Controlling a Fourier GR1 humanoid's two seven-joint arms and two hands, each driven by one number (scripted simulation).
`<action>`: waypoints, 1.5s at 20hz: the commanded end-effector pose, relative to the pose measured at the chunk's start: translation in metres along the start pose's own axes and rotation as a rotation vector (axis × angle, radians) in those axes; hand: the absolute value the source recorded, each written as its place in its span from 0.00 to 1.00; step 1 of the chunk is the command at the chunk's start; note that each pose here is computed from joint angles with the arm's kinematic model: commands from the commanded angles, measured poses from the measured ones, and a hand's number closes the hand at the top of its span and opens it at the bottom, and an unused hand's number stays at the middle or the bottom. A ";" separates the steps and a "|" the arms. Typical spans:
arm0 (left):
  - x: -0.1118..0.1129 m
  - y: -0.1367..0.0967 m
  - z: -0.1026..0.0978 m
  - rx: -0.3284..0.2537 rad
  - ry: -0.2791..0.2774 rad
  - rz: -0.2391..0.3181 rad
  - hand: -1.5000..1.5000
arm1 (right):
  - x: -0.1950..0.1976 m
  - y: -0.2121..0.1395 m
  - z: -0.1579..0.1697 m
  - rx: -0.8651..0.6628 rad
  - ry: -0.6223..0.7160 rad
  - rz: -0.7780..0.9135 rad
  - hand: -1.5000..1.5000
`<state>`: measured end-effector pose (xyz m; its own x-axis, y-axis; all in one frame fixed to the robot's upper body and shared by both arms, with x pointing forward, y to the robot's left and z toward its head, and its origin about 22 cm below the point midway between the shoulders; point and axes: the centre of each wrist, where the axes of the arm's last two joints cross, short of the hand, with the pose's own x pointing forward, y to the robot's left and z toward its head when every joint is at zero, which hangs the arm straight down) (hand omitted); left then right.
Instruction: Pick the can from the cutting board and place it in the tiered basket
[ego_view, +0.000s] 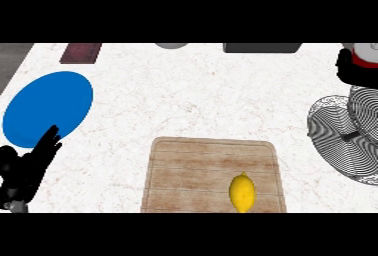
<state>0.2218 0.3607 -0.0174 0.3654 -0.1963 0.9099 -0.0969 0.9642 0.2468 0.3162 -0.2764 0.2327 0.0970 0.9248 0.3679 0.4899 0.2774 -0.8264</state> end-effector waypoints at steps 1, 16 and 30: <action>0.004 0.006 -0.003 -0.006 -0.021 -0.002 0.50 | -0.019 -0.018 -0.024 -0.015 -0.066 0.278 1.00; -0.004 0.005 0.002 0.005 0.008 0.002 0.50 | -0.071 -0.033 -0.071 0.121 -0.223 0.506 1.00; 0.010 -0.014 0.000 0.008 -0.007 -0.010 0.50 | -0.093 0.003 -0.068 0.447 0.241 0.451 0.00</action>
<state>0.2279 0.3557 -0.0137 0.3630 -0.1975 0.9106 -0.0944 0.9645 0.2468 0.3687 -0.3821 0.2331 0.3675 0.9278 -0.0642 -0.0232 -0.0598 -0.9979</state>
